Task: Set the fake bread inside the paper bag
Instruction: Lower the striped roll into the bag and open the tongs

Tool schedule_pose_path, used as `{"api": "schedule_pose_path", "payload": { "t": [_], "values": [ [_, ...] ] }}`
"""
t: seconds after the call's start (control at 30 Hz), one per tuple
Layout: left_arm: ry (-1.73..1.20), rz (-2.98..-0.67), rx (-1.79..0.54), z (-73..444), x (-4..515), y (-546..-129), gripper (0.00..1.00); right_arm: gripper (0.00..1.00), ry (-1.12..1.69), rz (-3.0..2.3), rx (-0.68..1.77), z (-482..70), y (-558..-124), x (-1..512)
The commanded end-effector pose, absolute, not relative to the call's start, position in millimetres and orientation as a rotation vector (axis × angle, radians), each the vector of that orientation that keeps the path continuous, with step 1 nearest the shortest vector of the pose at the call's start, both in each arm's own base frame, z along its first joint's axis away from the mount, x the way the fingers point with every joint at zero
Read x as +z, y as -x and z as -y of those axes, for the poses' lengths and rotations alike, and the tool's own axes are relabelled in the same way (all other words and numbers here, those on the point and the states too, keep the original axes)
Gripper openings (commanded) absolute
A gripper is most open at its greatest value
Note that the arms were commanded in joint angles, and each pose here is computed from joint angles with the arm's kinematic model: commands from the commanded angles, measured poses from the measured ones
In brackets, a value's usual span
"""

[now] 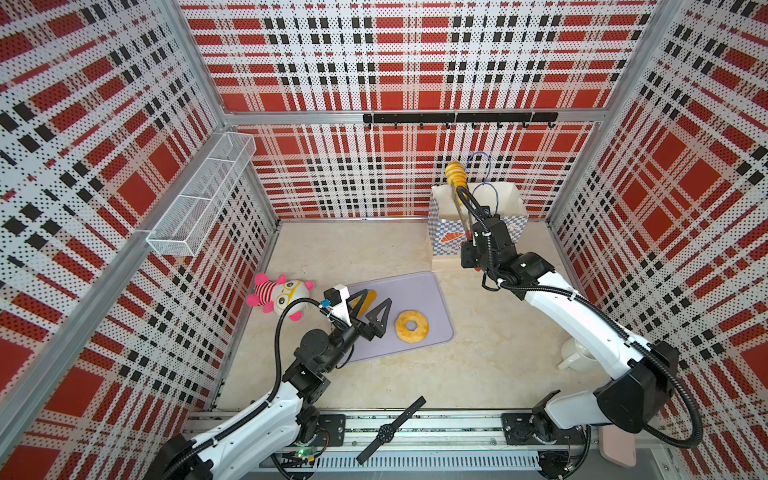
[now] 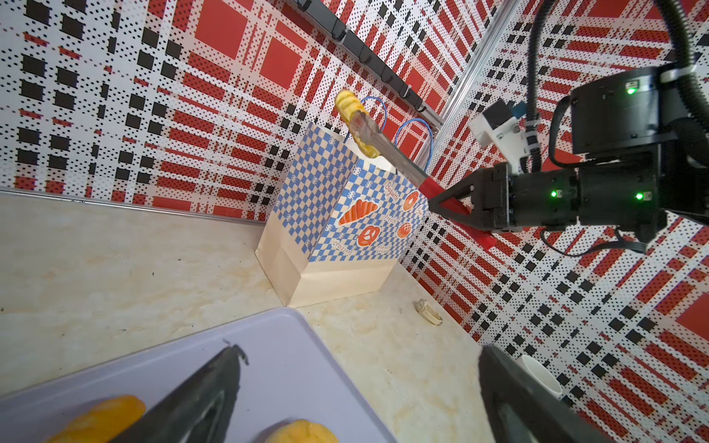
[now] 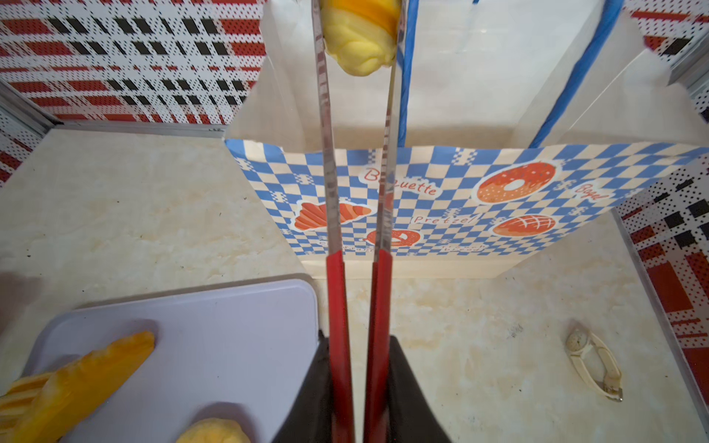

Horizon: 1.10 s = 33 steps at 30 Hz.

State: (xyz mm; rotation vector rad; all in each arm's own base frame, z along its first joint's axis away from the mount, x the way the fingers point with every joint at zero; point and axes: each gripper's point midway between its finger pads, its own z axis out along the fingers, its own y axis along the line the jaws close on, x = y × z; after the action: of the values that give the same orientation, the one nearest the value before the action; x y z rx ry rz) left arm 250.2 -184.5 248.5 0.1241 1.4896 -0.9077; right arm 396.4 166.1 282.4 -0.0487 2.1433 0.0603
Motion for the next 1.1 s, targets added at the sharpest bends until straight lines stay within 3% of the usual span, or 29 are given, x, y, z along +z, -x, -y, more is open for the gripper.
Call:
{"api": "schedule_pose_path", "payload": {
  "t": [0.0, 1.07],
  "values": [
    [-0.14, -1.478, -0.901, 186, 253, -250, 0.98, 0.24, -0.01, -2.114, 0.062, -158, -403, 291],
    [-0.118, -1.48, -0.884, 181, 252, -252, 0.98, 0.36, 0.02, -2.084, 0.119, -153, -381, 301]
  ]
}}
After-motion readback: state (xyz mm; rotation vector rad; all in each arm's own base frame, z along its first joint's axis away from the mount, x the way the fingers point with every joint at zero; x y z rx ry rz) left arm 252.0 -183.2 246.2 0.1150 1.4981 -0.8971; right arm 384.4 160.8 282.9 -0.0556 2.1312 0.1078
